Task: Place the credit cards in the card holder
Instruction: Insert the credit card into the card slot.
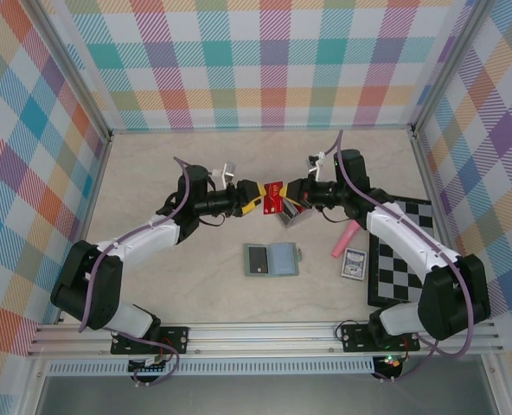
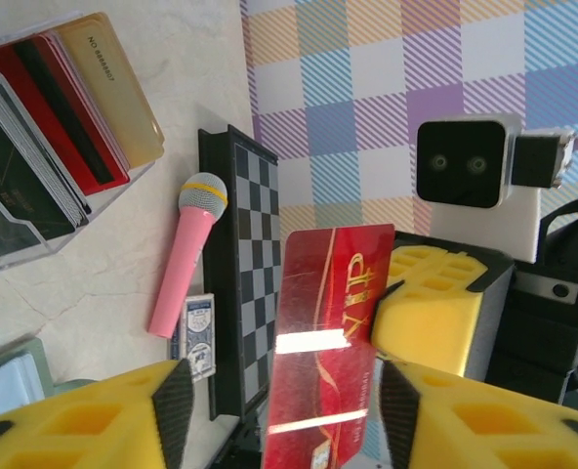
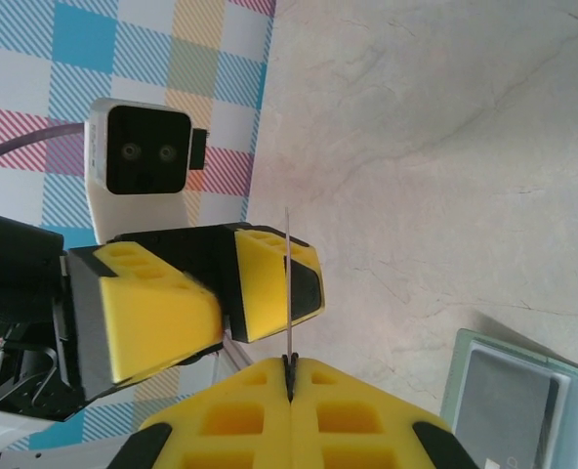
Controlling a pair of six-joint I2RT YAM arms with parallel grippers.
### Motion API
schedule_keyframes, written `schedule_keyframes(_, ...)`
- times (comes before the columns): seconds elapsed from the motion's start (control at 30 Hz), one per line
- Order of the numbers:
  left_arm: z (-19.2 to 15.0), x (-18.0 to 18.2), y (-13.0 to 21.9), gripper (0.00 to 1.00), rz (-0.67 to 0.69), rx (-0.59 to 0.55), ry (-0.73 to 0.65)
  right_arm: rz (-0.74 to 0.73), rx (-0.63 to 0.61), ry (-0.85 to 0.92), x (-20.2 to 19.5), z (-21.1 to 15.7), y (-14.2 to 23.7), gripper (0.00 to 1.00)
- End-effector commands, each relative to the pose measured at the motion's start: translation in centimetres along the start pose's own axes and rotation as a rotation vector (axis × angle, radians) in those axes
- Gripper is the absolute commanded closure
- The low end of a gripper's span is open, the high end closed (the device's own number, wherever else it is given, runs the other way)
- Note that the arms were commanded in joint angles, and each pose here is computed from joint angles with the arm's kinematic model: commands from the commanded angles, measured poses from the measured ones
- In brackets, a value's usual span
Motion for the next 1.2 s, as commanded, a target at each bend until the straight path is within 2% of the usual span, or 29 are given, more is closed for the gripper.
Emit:
schedule_keyframes(0.0,0.3,-1.8,0.0,0.57,-0.051,0.01,-0.052,0.053,0.022,0.009,0.6,-0.1,0.1,1.0)
schedule_keyframes(0.07,0.4,-2.2,-0.1,0.66,-0.074,0.022,-0.064,0.057,0.029,0.006,0.6,-0.1,0.0,1.0)
schedule_keyframes(0.3,0.2,-3.1,0.0,0.86,-0.122,0.056,-0.118,0.032,0.04,-0.005,-0.2,0.0,-0.4,0.99)
schedule_keyframes(0.37,0.2,-3.2,0.1,0.98,-0.12,0.058,-0.128,0.011,0.034,-0.008,-0.6,0.0,-0.5,0.98)
schedule_keyframes(0.4,0.2,-3.3,0.2,1.0,-0.117,0.058,-0.133,0.001,0.031,-0.011,-0.7,0.0,-0.5,0.97)
schedule_keyframes(0.53,-0.4,-2.5,0.4,1.0,-0.064,0.078,-0.127,-0.077,0.02,-0.032,-2.0,-0.1,-0.6,0.84)
schedule_keyframes(0.67,-1.7,-0.2,0.9,1.0,0.058,0.081,-0.09,-0.287,0.006,-0.052,-5.2,-1.1,-0.3,0.68)
schedule_keyframes(0.77,-3.5,2.0,1.3,1.0,0.171,0.077,-0.045,-0.416,0.038,-0.036,-7.1,-2.9,-0.9,0.61)
schedule_keyframes(0.8,-4.1,2.6,1.4,1.0,0.199,0.075,-0.038,-0.428,0.06,-0.029,-7.4,-3.5,-1.3,0.62)
schedule_keyframes(0.9,-6.1,4.1,1.4,1.0,0.265,0.075,-0.012,-0.471,0.128,-0.018,-8.4,-5.3,-3.0,0.72)
schedule_keyframes(1.17,-9.8,5.8,-0.3,1.0,0.352,0.136,-0.028,-0.635,0.217,-0.048,-12.2,-7.4,-5.4,0.78)
Point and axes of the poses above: each hand's point on the last joint's axis, 136 mm out from that joint toward the fingers, its own y axis back along the fingers, its own x axis along the line the jaws close on, z = x × y, the point moved 7 cm from there along y, back along the fingers, and after that the axes turned 11 degrees about -y, right-handed, at the moved point
